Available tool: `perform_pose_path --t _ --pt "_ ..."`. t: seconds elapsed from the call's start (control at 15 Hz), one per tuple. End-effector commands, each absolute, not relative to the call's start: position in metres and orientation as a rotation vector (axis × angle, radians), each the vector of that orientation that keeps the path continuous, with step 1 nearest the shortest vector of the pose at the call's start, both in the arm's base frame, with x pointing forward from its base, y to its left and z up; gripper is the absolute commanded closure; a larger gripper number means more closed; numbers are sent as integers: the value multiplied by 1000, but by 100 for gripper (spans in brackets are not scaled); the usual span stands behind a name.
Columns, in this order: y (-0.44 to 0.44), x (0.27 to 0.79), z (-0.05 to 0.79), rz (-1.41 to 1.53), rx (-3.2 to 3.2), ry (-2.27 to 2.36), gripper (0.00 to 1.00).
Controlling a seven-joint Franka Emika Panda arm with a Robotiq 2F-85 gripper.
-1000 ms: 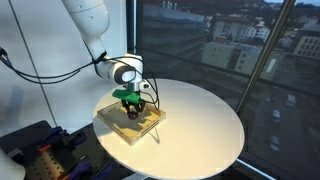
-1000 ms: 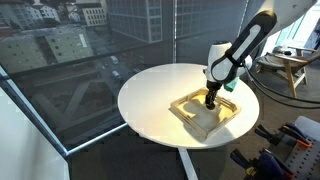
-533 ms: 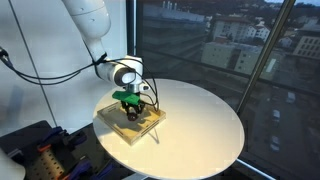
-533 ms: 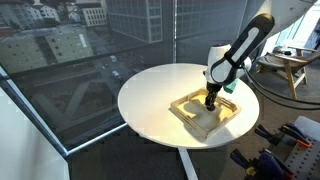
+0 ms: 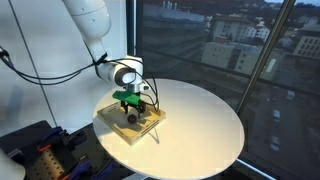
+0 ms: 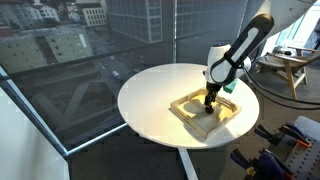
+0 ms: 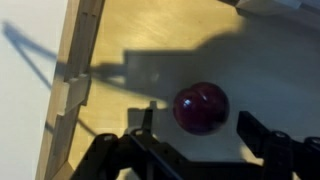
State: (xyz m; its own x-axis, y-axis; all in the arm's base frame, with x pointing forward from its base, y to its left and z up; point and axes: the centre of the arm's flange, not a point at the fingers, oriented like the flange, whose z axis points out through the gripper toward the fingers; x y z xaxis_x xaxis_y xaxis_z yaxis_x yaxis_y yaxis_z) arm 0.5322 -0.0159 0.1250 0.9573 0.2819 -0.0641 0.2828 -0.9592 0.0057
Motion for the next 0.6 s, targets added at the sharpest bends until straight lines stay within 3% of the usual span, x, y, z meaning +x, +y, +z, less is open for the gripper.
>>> perform_pose_path --t 0.0,0.53 --pt "-17 537 127 -76 3076 428 0" --pt "-18 538 137 -77 3080 422 0"
